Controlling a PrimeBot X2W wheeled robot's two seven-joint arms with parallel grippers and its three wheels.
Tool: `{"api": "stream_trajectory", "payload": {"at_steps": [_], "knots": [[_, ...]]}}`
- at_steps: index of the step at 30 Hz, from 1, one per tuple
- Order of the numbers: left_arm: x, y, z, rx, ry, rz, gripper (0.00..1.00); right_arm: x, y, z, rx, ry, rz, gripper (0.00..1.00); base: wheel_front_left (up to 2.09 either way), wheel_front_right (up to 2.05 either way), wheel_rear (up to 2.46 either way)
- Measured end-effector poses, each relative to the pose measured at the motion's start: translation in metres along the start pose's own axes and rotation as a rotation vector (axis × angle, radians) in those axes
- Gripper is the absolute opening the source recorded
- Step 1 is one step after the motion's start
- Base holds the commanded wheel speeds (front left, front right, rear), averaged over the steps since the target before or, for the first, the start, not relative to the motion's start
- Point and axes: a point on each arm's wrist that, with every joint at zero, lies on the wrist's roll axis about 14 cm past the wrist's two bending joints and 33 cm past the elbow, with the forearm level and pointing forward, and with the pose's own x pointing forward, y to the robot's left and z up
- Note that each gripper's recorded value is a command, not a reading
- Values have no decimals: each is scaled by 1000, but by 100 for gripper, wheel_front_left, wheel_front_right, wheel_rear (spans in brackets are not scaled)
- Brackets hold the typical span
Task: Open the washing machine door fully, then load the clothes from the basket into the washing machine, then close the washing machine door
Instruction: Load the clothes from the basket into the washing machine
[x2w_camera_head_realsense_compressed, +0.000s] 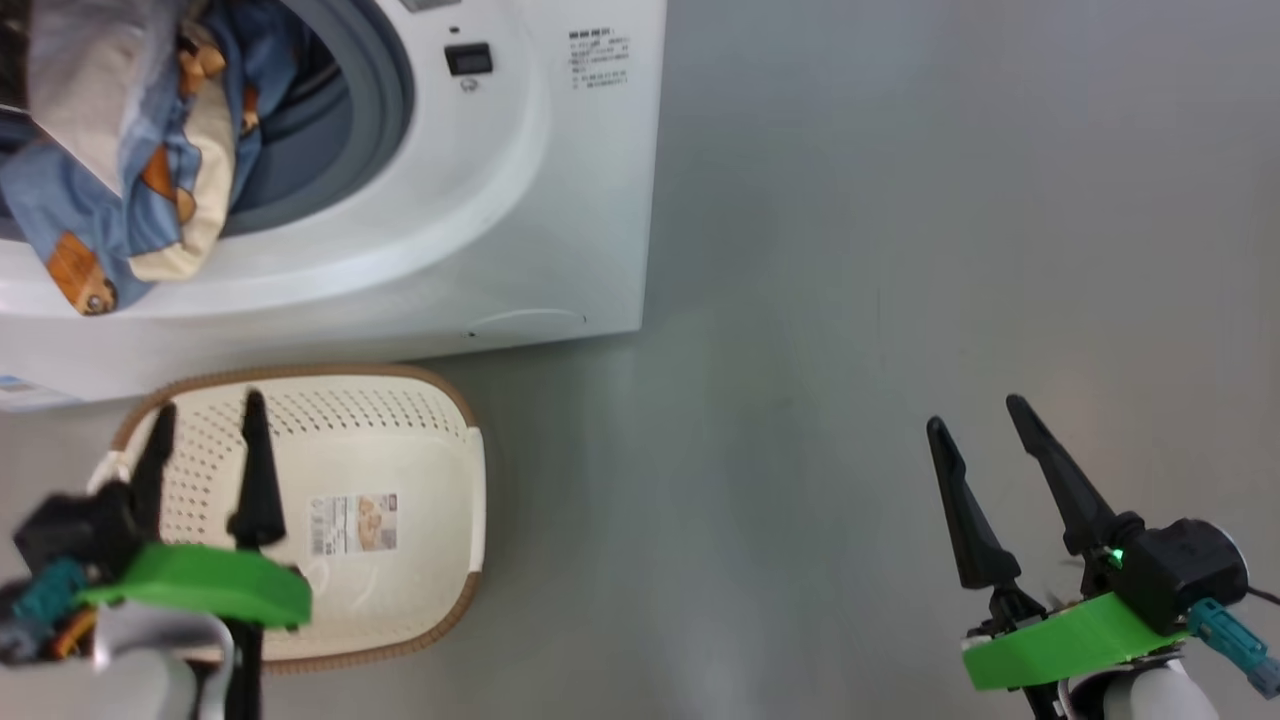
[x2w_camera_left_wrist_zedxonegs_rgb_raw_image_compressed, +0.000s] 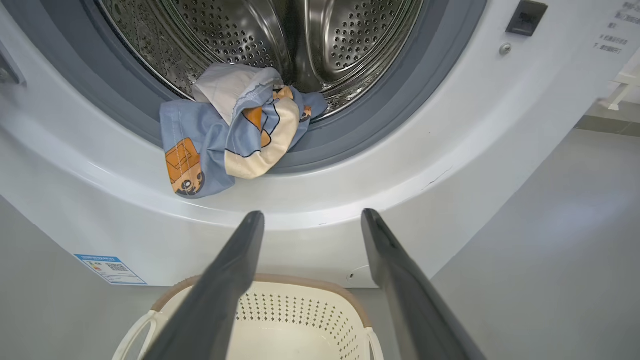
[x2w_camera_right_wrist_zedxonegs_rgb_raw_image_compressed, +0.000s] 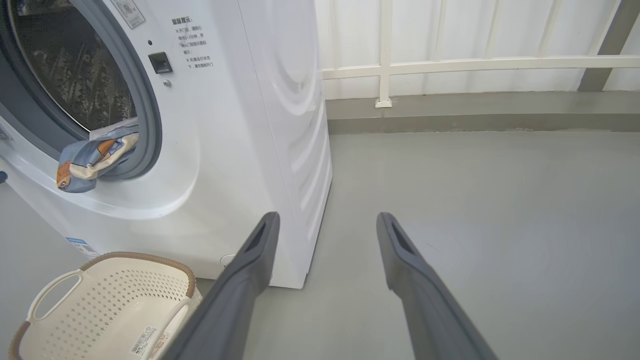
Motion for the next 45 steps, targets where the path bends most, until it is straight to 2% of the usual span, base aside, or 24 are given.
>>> {"api": "stream_trajectory", "payload": {"at_steps": [15,21,31,39,40,42,43,44,45], "knots": [[110,34,16,87,59,7,100,32,-13,-35,11,53,-19,100,0,0,0],[146,46,17,79,122,16,100,39,-22,-41,33,57,-49,100,0,0,0],[187,58,1,109,284,32,100,39,-34,-52,39,85,-93,100,0,0,0],[199,61,-20,130,438,47,100,37,-41,-56,33,99,-112,100,0,0,0],[200,61,-21,133,452,52,94,37,-42,-56,31,98,-114,100,0,0,0],[200,61,-20,134,467,56,44,36,-42,-55,32,97,-116,100,0,0,0],[200,60,-19,136,469,53,7,36,-42,-55,32,96,-116,100,0,0,0],[200,59,-18,135,470,52,0,36,-42,-55,32,96,-115,100,0,0,0],[200,58,-18,136,472,51,0,36,-41,-55,33,96,-114,100,0,0,0]]}}
